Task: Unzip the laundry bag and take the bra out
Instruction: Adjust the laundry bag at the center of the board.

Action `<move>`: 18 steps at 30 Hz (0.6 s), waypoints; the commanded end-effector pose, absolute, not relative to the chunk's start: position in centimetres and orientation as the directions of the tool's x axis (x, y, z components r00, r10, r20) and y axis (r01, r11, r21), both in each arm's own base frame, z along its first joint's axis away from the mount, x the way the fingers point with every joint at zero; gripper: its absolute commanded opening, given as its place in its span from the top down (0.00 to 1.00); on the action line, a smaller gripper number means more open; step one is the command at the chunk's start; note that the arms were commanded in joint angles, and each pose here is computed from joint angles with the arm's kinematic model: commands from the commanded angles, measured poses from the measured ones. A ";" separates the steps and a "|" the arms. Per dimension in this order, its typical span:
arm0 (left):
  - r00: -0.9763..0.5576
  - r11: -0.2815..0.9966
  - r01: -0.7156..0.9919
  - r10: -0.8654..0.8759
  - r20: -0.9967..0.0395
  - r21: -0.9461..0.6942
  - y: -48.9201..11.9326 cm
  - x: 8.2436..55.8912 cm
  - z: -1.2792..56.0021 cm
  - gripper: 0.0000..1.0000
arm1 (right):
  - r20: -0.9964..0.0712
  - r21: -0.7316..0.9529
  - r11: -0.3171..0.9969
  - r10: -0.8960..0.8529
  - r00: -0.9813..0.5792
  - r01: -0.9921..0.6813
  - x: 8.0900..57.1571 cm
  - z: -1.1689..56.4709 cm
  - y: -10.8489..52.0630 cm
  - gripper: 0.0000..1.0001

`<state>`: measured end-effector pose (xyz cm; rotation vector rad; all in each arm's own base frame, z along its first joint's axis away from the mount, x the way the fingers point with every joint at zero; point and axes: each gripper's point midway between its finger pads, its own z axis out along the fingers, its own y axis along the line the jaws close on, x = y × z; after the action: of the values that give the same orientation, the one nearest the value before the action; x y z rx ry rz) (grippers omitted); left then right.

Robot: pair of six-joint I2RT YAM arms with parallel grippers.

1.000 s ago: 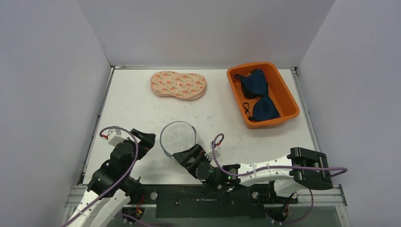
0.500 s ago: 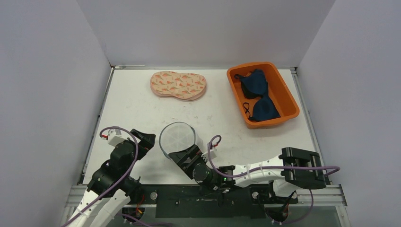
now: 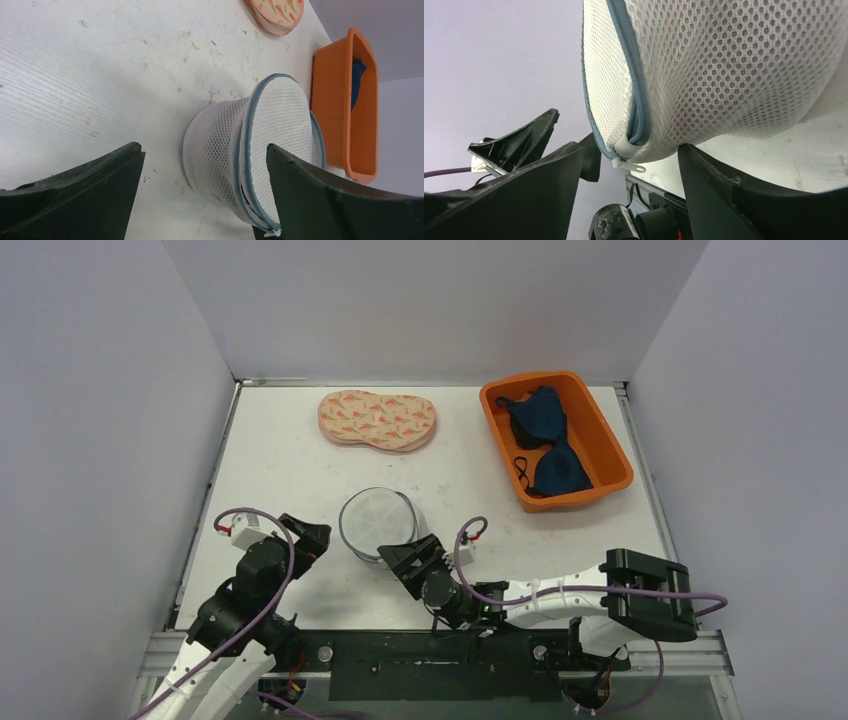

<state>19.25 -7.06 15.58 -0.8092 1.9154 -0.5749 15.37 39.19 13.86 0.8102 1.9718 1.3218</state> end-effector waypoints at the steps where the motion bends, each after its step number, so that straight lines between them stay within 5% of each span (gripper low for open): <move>1: -0.328 0.658 -0.275 -0.750 -0.575 -0.701 -7.6 19.7 16.1 0.09 | -0.177 0.948 0.294 0.806 -0.564 0.124 16.6 15.0 37.4 0.33; 12: -0.335 0.660 -0.271 -0.747 -0.575 -0.700 -7.8 19.8 16.0 0.09 | -0.213 0.936 0.329 0.813 -0.543 0.124 18.9 14.2 35.4 0.41; 18: -0.335 0.667 -0.266 -0.741 -0.582 -0.696 -7.7 19.8 16.1 0.09 | -0.260 0.921 0.372 0.808 -0.528 0.116 20.6 14.1 33.7 0.60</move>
<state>19.32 -7.47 15.19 -0.8016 1.9324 -0.5843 19.56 34.83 12.72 0.8237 1.9309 1.1851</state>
